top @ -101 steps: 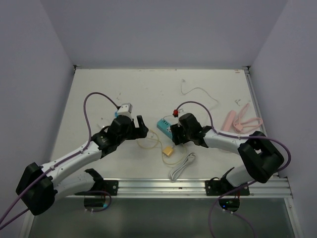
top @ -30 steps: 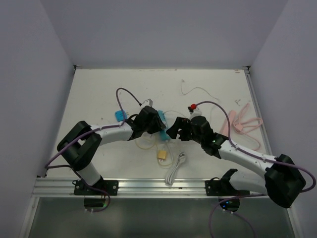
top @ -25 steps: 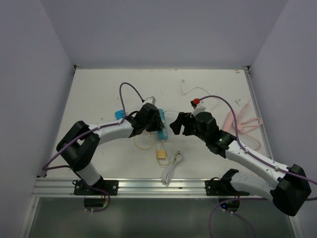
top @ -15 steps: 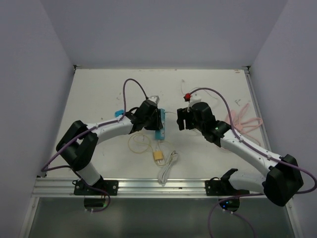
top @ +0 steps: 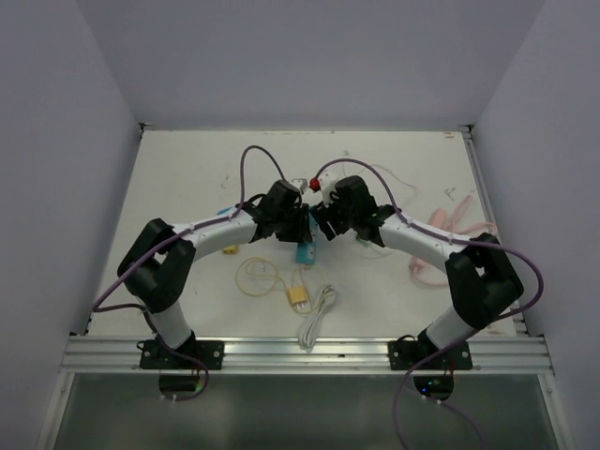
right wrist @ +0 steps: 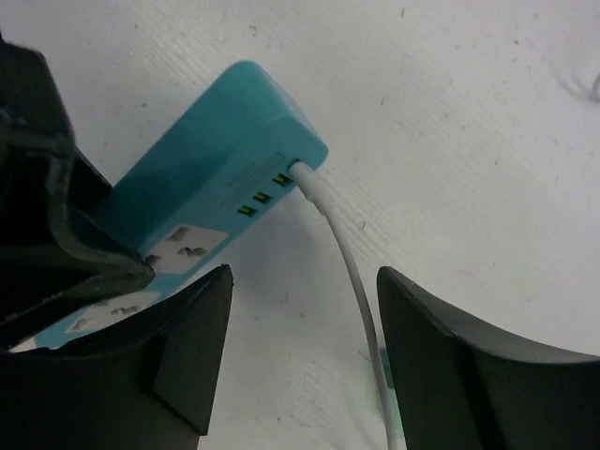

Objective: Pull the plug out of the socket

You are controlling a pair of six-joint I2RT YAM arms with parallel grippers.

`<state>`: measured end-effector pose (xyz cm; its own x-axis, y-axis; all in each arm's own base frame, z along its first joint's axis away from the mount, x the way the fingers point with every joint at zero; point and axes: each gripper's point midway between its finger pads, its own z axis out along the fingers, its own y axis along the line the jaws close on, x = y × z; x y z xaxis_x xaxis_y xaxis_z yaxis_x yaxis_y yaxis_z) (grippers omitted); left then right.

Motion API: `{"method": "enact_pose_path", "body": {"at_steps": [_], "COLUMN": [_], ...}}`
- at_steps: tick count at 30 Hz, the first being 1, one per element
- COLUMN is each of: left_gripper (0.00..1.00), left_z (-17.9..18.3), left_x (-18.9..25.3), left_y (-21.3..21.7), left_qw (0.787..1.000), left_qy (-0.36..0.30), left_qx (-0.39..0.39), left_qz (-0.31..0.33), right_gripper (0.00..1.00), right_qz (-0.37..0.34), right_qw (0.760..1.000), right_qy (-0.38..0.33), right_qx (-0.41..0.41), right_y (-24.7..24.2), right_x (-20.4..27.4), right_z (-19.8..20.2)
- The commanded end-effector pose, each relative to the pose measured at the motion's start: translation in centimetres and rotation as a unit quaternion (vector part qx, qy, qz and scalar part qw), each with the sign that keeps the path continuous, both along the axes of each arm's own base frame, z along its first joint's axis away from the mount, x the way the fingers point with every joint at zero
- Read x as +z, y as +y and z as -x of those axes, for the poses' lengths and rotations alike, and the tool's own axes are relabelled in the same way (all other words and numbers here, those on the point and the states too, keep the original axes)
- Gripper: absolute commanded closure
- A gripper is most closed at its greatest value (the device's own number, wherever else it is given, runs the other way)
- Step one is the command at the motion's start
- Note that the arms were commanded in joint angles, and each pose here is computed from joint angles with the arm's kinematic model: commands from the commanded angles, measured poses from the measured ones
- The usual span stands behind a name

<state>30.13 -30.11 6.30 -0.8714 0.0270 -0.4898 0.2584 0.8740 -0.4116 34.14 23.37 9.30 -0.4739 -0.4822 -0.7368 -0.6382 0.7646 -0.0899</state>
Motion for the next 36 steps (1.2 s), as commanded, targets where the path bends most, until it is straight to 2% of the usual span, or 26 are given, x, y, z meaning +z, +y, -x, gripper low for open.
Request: {"method": "enact_pose_path", "body": {"at_steps": [1, 4, 6, 13, 19, 20, 22, 23, 25, 36], "left_gripper": [1.0, 1.0, 1.0, 1.0, 1.0, 1.0, 1.0, 1.0, 1.0, 1.0], "left_z": [-0.2, -0.3, -0.4, -0.2, -0.3, -0.3, -0.4, -0.5, -0.6, 0.1], "left_x": [1.1, 0.9, 0.8, 0.2, 0.1, 0.0, -0.3, -0.4, -1.0, -4.4], "left_y": [-0.6, -0.4, -0.2, -0.1, 0.0, 0.1, 0.4, 0.7, 1.5, 6.0], "left_qw": [1.0, 0.999, 0.999, 0.999, 0.998, 0.998, 0.998, 0.999, 0.998, 0.987], "left_qy": [0.004, 0.009, 0.012, 0.027, 0.032, 0.034, 0.038, 0.039, 0.046, 0.091], "left_qx": [-0.03, -0.031, -0.031, -0.041, -0.046, -0.047, -0.041, -0.038, -0.026, 0.01], "left_qz": [0.008, 0.009, 0.01, 0.014, 0.015, 0.012, 0.003, -0.001, -0.02, -0.131], "right_gripper": [0.34, 0.37, 0.44, 0.52, 0.69, 0.77, 0.86, 0.94, 1.0, 1.0], "right_qz": [-0.009, -0.002, -0.004, -0.027, -0.035, -0.036, -0.039, -0.038, -0.036, -0.024], "right_qw": [0.997, 0.997, 0.997, 0.997, 0.996, 0.996, 0.996, 0.996, 0.996, 0.996], "right_qy": [-0.055, -0.052, -0.046, -0.033, -0.014, -0.013, -0.012, -0.011, -0.008, -0.008], "right_qx": [0.052, 0.061, 0.06, 0.064, 0.077, 0.078, 0.082, 0.084, 0.087, 0.089], "right_y": [2.3, 2.5, 2.2, 1.8, 2.1, 2.1, 2.2, 2.2, 2.0, 1.3], "right_x": [2.6, 1.6, 1.1, 0.1, -1.0, -1.1, -1.0, -1.0, -0.9, 0.4], "right_z": [-2.8, -3.5, -4.0, -4.8, -4.4, -4.4, -4.3, -4.2, -3.8, -3.0]}}
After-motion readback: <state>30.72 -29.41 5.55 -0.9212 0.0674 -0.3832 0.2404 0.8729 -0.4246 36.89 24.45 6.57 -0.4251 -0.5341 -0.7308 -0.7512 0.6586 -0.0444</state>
